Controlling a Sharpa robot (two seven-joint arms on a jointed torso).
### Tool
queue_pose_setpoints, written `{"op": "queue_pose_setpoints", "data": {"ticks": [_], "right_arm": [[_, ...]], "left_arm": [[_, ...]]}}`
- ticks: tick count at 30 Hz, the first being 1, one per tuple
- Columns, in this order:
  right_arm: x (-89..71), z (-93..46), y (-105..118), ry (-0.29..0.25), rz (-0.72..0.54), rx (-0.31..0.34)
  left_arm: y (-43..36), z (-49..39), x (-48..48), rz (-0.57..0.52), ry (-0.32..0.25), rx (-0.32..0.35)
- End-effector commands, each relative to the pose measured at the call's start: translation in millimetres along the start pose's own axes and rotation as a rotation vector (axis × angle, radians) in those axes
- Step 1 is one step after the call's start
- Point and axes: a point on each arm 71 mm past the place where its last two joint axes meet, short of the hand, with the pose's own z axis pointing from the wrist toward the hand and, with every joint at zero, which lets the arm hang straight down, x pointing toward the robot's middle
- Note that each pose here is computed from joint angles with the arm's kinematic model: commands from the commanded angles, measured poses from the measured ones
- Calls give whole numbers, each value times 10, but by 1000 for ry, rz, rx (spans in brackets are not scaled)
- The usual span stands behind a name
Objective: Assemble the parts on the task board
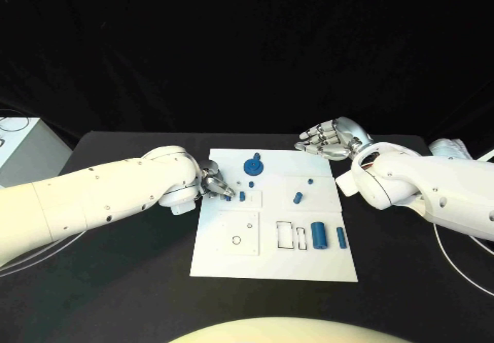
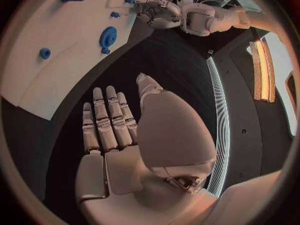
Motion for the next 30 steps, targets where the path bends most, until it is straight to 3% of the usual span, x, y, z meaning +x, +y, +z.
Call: {"op": "queue_pose_setpoints", "data": {"ticks": [1,19,30], "right_arm": [[13,-3,7,14,0,-9],[6,-3,2,15,0,-8],[1,-7,-4,16,0,-8]], "left_arm": [[19,19,38,7,18,-16],[76,40,-7,2,5,-33],[95,6,-64,-17,-22,-20]]}}
